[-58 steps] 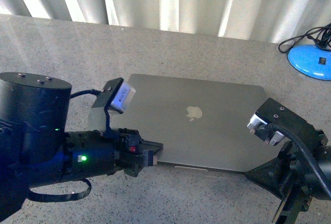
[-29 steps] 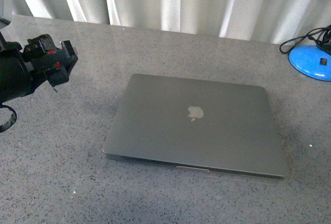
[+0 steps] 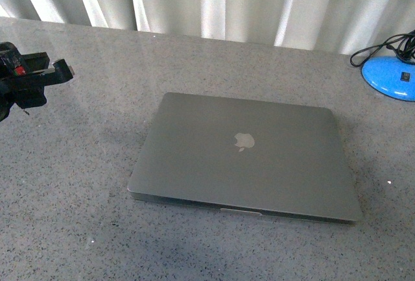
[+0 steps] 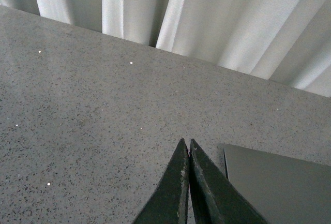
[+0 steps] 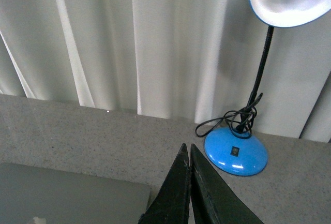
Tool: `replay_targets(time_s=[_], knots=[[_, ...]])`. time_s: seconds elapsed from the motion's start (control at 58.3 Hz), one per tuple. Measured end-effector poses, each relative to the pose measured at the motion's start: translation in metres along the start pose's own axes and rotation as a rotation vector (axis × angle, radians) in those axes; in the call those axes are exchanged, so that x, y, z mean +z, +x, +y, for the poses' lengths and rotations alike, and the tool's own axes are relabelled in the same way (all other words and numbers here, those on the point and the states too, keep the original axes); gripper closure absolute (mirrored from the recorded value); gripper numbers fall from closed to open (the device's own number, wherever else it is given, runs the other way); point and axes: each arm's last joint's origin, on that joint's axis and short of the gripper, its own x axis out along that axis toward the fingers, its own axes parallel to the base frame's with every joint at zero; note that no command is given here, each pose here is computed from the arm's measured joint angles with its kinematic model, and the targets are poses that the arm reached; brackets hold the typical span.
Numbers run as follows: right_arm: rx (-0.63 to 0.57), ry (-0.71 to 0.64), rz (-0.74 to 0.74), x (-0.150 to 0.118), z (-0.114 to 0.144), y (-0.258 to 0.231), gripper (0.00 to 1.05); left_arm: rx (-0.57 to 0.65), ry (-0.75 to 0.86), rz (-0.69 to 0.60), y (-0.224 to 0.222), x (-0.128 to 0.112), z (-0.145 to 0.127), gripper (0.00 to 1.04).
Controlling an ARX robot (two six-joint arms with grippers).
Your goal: Close laptop
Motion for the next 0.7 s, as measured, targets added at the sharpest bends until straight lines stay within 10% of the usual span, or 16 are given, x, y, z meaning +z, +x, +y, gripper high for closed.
replay_targets(time_s=[0.274,0.703], knots=[[-0.027,0.014,-0.008,0.001,-0.005,-0.032,1.04,0.061,0.149,-0.148,-0.103,0.041,0.026,1.01],[-0.026,0.015,-0.033,0.009,-0.004,-0.056,1.04,0.053,0.181,-0.157,-0.138,0.057,0.021,1.01]])
